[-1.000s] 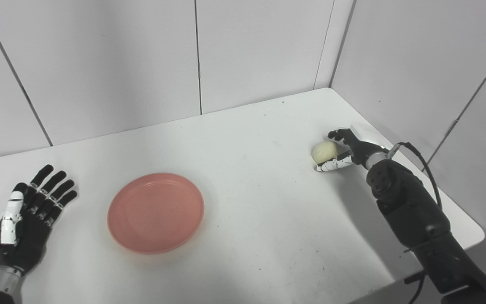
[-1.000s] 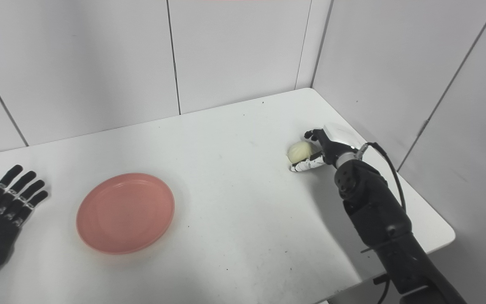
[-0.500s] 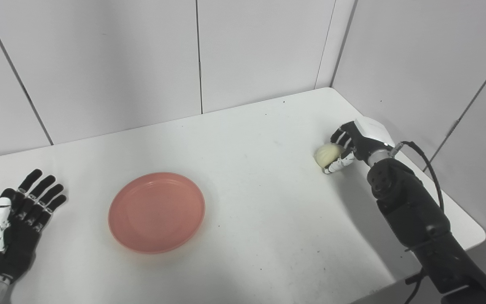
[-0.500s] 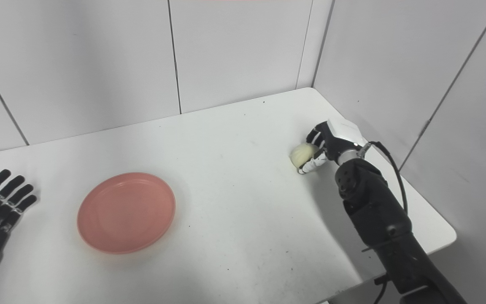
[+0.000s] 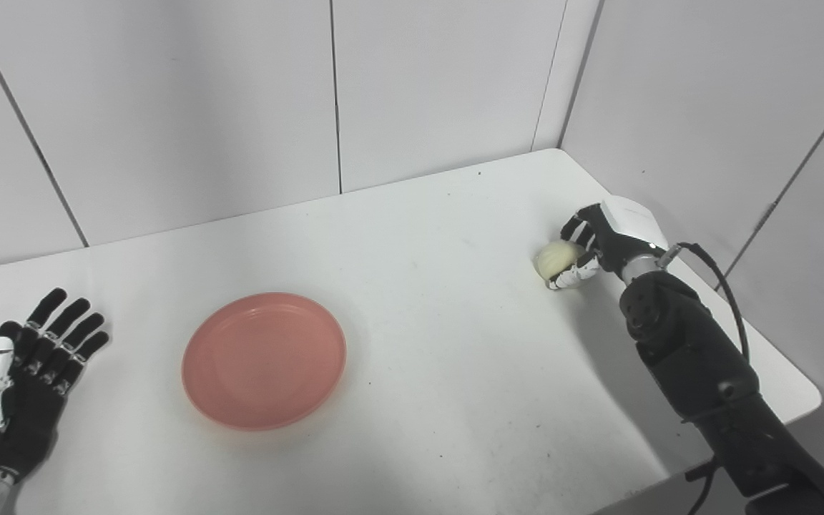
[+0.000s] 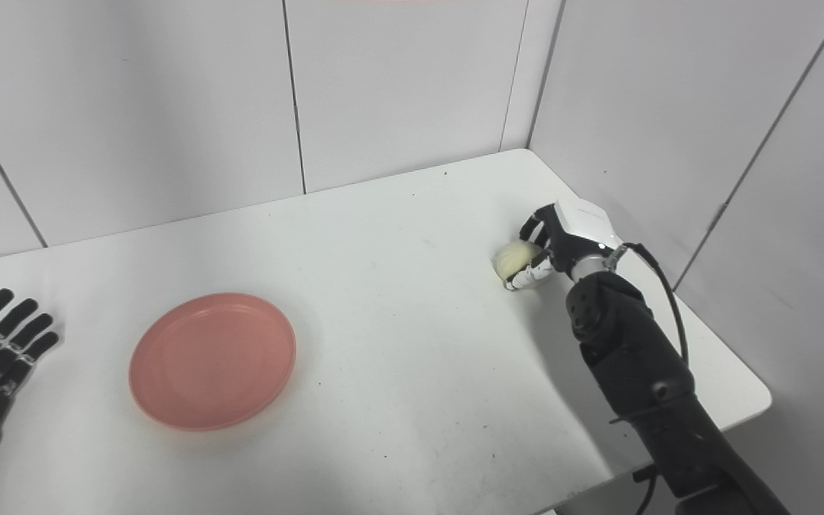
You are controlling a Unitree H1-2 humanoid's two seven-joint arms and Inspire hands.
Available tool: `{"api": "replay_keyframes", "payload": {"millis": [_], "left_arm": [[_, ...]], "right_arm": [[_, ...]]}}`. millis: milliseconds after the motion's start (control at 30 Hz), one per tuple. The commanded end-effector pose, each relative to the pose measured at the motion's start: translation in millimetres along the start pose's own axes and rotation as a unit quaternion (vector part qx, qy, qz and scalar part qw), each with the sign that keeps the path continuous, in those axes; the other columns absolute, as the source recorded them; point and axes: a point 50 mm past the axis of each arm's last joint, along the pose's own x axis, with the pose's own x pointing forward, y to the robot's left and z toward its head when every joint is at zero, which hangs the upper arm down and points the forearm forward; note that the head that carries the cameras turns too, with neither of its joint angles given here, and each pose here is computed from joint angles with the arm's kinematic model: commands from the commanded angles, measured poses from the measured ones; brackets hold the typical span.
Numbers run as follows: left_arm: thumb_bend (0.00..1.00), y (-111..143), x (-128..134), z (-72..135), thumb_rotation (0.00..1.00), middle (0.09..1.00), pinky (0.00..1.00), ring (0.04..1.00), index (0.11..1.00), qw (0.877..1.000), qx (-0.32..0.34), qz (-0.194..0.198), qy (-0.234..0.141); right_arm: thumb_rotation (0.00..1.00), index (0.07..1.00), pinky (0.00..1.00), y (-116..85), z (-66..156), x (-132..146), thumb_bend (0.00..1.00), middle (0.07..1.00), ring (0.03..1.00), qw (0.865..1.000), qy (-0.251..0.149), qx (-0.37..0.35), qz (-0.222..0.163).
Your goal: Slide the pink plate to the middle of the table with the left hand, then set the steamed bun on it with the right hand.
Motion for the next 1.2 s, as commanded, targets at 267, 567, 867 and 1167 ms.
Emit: {"api": "replay_keyframes", "payload": {"millis": [267,567,867,1167], "left_arm": [[0.48,-10.2,-35.5,-64.8,0.88,0.881,0.86,0.861,0.871,0.994,-0.023,0.032,0.102],[0.46,-65.5,-27.4,-61.2,0.99,0.917,0.91,0.904,0.913,0.995,-0.007,0.031,0.099],[0.41,-99.4,-17.6,-58.9,1.0,0.945,0.96,0.94,0.954,0.994,0.003,0.034,0.104],[0.39,-117.4,-8.2,-60.7,1.0,0.95,0.97,0.94,0.963,0.994,0.017,0.032,0.106]], "right_arm": [[0.0,0.491,0.45,-54.5,43.7,-9.0,0.53,0.478,0.481,0.993,-0.088,-0.011,-0.081],[0.0,0.538,0.36,-60.6,105.4,-22.1,0.52,0.447,0.421,0.977,-0.2,0.029,-0.065],[0.0,0.534,0.38,-50.0,181.1,-38.3,0.52,0.447,0.444,0.958,-0.283,0.023,-0.043],[0.0,0.535,0.29,-42.6,225.6,-56.3,0.52,0.417,0.374,0.939,-0.342,0.041,-0.004]]}}
